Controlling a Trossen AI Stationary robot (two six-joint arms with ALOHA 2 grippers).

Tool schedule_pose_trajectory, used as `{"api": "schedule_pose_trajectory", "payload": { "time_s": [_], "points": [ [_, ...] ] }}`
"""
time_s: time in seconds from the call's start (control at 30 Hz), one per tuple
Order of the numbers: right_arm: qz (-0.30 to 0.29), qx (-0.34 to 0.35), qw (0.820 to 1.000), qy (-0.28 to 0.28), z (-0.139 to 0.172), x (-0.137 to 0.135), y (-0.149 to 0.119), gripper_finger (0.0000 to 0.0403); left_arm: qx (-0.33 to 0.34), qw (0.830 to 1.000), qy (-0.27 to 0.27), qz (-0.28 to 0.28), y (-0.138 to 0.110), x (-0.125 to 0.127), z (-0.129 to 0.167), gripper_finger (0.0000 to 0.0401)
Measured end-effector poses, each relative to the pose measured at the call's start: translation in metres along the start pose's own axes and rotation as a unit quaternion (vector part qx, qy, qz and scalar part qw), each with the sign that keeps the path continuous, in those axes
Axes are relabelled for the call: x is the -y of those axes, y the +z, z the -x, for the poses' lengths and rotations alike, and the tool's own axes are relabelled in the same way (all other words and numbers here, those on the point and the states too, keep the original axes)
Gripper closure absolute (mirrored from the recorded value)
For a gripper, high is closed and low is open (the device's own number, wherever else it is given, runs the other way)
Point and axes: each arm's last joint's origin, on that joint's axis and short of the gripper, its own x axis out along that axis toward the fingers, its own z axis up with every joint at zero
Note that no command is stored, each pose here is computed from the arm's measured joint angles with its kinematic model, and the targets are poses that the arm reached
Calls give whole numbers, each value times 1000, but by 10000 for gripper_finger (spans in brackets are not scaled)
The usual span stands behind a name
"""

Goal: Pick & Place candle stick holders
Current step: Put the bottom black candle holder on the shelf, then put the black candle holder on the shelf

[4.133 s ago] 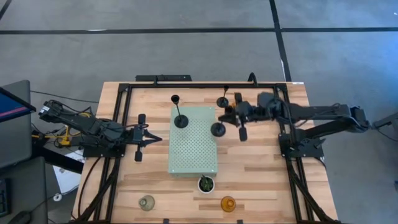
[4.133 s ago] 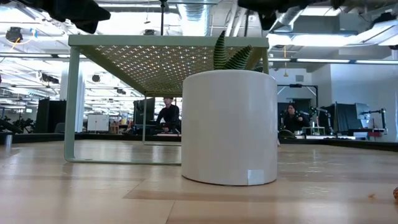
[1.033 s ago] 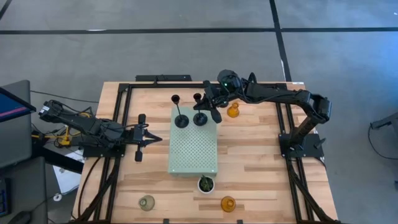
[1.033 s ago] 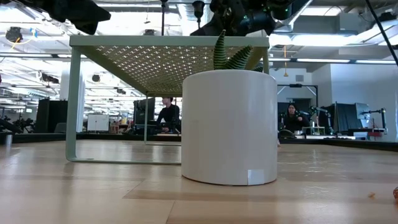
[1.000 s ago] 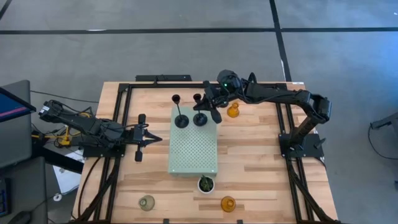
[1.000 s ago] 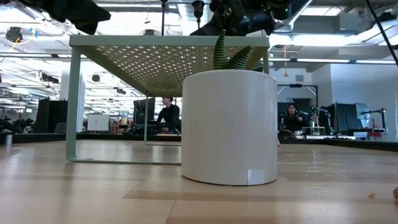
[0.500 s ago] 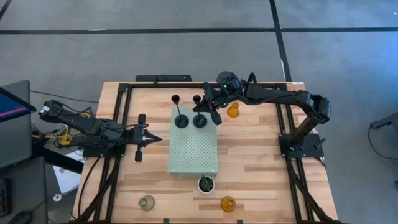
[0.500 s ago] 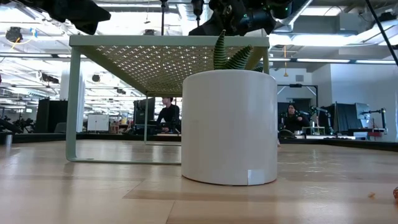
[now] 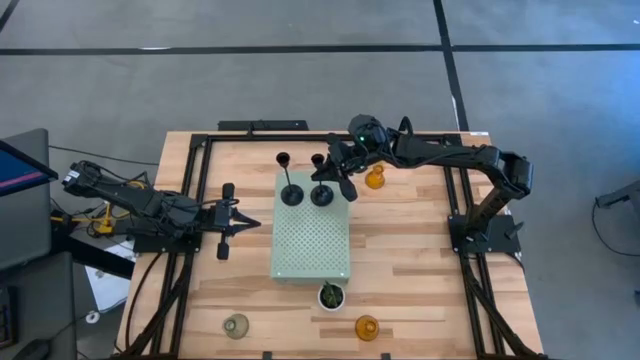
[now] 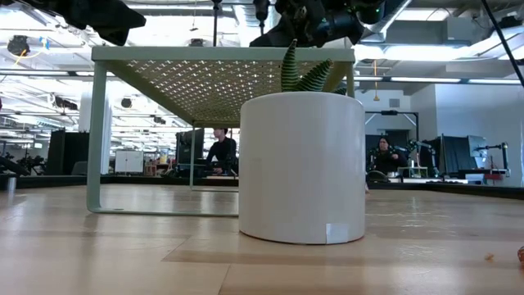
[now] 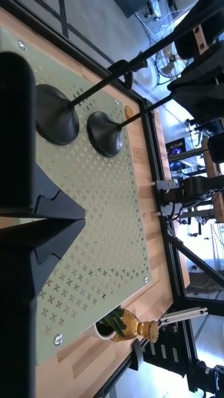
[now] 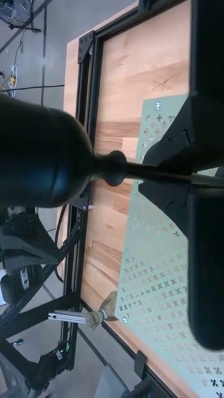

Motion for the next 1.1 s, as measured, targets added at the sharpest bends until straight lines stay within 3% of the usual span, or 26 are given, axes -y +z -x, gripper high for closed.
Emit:
{"api": "schedule_pose_trajectory", "payload": {
  "time_s": [0.37, 0.77, 0.9, 1.1],
  "points": [
    [10, -5, 1000, -9, 0, 1, -1, 320, 0, 1000, 0, 0, 0, 0, 0, 394],
    [5, -26, 998, -54, 27, 1, 6, 189, 0, 1000, 0, 0, 0, 0, 0, 394],
    [3, -28, 998, -54, 40, -6, 12, 173, 0, 1000, 0, 0, 0, 0, 0, 392],
    [-11, -50, 997, -53, 68, -20, 18, 181, 0, 1000, 0, 0, 0, 0, 0, 394]
  ]
}}
